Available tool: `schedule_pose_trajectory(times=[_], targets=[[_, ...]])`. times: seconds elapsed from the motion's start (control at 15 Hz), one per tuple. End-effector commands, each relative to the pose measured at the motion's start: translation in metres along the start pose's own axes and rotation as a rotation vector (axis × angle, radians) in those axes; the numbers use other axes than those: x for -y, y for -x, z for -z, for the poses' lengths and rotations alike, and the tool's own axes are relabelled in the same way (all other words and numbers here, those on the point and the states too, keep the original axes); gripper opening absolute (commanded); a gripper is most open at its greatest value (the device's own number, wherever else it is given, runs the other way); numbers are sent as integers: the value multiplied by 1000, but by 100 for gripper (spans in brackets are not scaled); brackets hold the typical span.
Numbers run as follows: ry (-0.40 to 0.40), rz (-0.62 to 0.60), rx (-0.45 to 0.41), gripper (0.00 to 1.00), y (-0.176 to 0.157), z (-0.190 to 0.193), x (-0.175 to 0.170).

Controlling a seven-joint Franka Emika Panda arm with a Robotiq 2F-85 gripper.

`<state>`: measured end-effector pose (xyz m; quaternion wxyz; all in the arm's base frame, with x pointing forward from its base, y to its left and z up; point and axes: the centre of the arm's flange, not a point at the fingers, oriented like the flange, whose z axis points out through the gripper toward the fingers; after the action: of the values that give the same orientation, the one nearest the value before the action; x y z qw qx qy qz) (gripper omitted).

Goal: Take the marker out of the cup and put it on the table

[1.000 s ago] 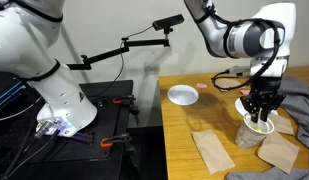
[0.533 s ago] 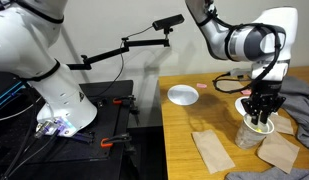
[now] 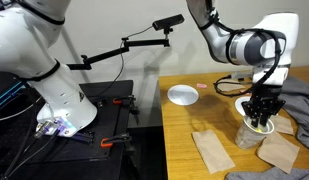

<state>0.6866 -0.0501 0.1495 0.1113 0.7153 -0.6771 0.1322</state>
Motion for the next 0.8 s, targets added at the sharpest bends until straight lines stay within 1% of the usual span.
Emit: schedule_pose_trajectory(times=[0.0, 0.73], targets=[[10, 8, 5, 32, -4, -3, 9], [43, -3, -13, 33, -4, -16, 10]])
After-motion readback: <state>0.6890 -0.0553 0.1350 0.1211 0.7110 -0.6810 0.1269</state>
